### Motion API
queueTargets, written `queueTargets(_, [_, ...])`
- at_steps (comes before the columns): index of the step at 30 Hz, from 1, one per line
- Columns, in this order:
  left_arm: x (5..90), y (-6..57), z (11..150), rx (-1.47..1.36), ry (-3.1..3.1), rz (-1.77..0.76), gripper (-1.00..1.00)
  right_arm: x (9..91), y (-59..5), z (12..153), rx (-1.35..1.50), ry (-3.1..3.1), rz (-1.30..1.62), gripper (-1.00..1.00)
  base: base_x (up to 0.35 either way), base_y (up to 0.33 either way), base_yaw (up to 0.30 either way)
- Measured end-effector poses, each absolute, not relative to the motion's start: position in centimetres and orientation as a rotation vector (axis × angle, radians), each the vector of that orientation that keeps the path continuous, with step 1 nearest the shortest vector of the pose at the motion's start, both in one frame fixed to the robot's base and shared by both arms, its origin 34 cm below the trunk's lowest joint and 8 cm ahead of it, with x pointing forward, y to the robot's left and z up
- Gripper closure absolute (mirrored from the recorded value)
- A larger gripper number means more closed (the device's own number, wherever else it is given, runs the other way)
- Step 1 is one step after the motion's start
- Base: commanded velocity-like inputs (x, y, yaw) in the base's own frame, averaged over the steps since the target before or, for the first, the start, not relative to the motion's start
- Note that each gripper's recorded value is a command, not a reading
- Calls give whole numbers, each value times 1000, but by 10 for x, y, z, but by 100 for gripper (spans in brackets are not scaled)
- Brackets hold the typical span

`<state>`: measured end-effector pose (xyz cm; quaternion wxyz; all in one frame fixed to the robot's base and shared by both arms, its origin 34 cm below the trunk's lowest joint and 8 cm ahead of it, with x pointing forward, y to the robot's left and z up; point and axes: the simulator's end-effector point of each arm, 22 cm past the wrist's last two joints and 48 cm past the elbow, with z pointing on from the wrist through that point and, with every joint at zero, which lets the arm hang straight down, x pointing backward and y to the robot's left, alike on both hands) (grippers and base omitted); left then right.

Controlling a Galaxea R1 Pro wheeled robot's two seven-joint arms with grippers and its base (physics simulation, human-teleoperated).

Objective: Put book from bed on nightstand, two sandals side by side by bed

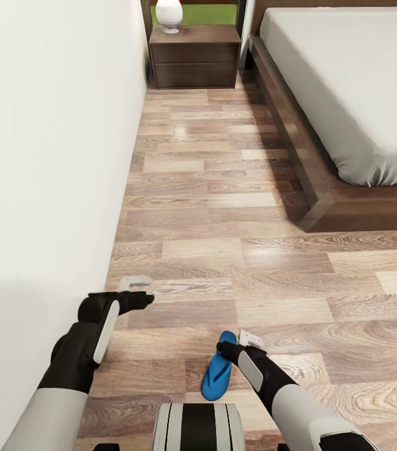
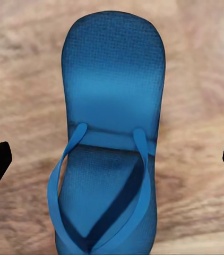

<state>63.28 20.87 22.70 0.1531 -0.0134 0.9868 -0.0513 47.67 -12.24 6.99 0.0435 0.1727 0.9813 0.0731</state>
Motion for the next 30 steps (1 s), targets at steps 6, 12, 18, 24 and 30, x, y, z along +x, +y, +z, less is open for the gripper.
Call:
queueTargets(6, [639,208,236,-39,2810,-152,-100,474,-122,69,527,3005,222,-100,0,0,0])
queueTargets(12, [636,206,228,-47,2822,-167,-100,465,-122,61,532,3027,217,-100,0,0,0])
queueTargets(18, [636,205,227,-51,2823,-174,-100,462,-122,59,533,3033,216,-100,0,0,0])
queueTargets(24, [636,205,227,-51,2821,-176,-100,458,-122,58,532,3042,215,-100,0,0,0])
queueTargets(30, [636,205,227,-51,2822,-177,-100,455,-122,57,531,3048,214,-100,0,0,0])
